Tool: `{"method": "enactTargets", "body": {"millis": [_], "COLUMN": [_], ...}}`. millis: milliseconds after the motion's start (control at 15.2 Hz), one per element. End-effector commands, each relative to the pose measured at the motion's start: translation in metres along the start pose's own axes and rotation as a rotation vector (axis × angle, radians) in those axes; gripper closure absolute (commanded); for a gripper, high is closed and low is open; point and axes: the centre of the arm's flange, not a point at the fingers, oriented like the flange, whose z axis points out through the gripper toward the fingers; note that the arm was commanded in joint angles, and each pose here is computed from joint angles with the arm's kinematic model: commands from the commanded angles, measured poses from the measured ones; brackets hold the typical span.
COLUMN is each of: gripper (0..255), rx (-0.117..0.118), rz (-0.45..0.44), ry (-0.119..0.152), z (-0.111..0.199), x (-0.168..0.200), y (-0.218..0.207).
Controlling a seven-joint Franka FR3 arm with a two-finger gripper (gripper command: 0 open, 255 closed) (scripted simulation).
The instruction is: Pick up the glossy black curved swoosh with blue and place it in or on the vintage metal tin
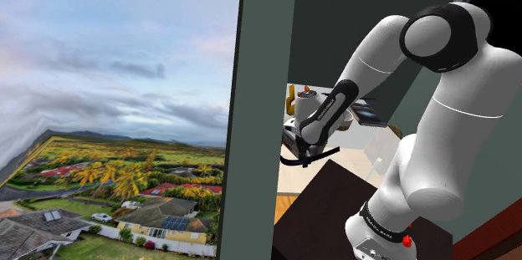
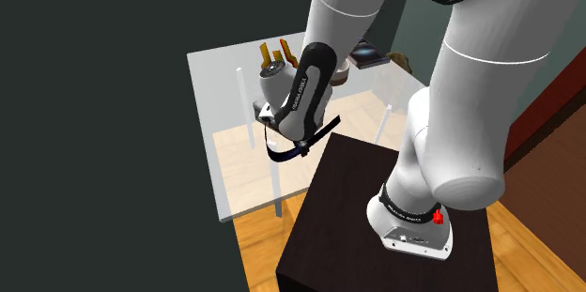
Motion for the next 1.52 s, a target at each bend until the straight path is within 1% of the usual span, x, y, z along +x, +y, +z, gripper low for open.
{"method": "enactTargets", "body": {"millis": [0, 1188, 1254, 1452], "gripper": [255, 255, 255, 255], "rx": [0.0, 0.0, 0.0, 0.0], "rz": [0.0, 0.0, 0.0, 0.0], "ry": [-0.001, -0.001, -0.001, -0.001], "z": [-0.01, -0.102, -0.103, -0.1], "x": [-0.003, -0.024, -0.024, -0.03], "y": [-0.001, -0.006, -0.006, 0.033]}}
